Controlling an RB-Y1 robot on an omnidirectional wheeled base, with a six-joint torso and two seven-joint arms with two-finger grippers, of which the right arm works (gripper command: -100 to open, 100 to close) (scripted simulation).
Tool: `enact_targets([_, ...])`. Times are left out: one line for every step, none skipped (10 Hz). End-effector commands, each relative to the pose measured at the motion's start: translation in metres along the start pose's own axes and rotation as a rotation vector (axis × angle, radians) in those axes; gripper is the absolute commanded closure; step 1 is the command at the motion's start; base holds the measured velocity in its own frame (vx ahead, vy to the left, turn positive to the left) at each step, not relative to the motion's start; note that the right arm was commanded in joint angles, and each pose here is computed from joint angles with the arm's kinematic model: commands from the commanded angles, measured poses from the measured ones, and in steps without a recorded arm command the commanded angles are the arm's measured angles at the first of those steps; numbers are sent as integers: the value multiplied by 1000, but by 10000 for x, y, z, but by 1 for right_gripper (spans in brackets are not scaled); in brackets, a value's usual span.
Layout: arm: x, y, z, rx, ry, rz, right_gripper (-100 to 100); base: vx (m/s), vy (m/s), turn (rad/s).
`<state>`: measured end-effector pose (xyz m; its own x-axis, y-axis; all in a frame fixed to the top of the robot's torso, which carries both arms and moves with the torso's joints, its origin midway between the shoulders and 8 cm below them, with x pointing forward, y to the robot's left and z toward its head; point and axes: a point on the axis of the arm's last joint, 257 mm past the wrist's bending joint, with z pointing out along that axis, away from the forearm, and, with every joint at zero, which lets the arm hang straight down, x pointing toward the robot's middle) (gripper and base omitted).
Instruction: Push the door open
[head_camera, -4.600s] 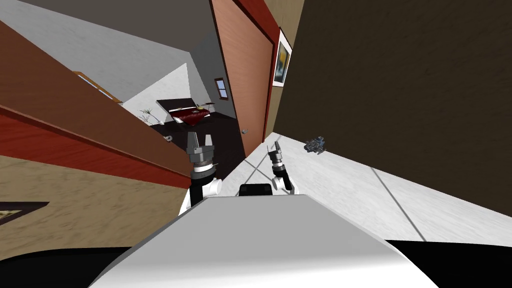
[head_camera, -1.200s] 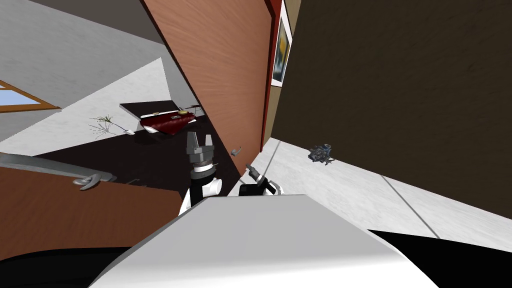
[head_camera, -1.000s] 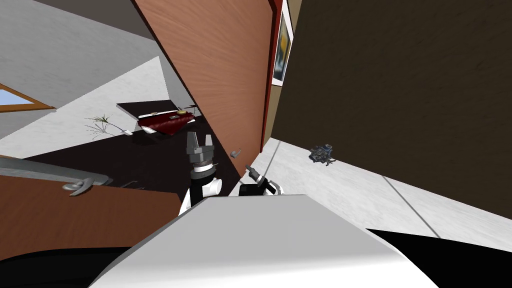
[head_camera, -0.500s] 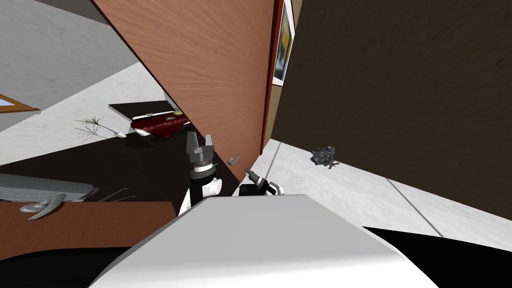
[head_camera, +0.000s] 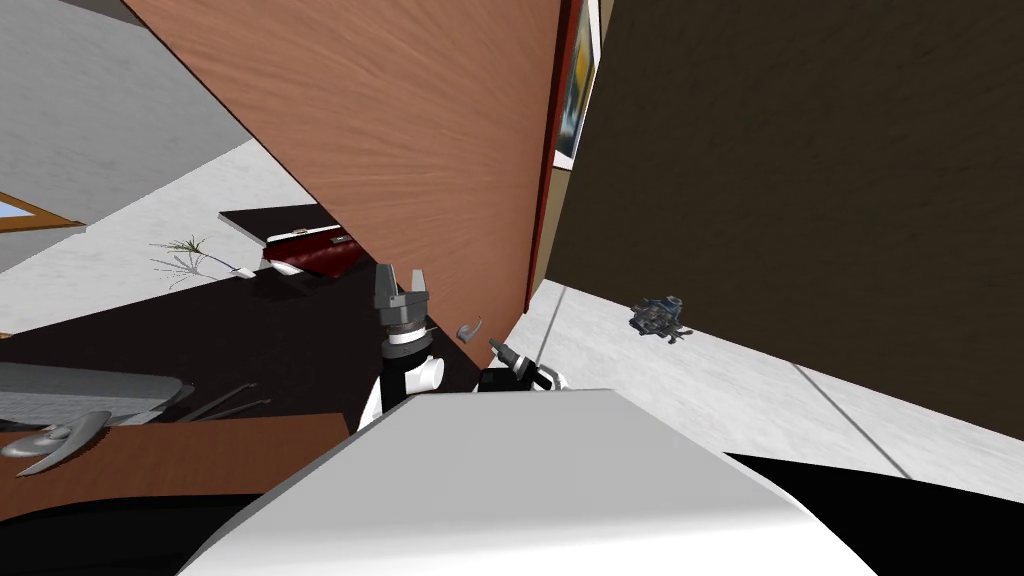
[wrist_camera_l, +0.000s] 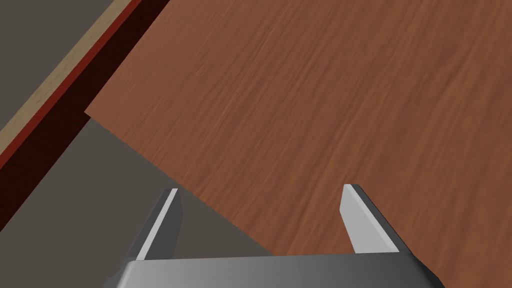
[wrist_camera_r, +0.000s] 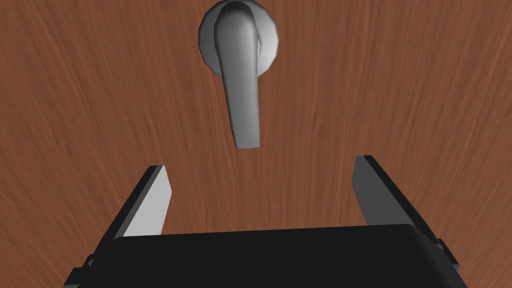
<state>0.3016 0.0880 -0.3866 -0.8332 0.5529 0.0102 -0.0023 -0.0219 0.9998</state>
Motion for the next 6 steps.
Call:
enact_targets([0,-8,2,0,-5,0,-100,127,150,52])
enact_targets([0,-19,2,0,-10,1,-100,140,158,28])
enact_targets([-1,-24,2,1,-12,1,-100,121,157,29])
enact_targets([-1,-33,2,1,-16,2,-100,123,141,35])
enact_targets([-1,-41,1,2,-20,2,-100,151,155,45])
enact_targets([-1,-47,1,2,-22,3,-100,132,159,30])
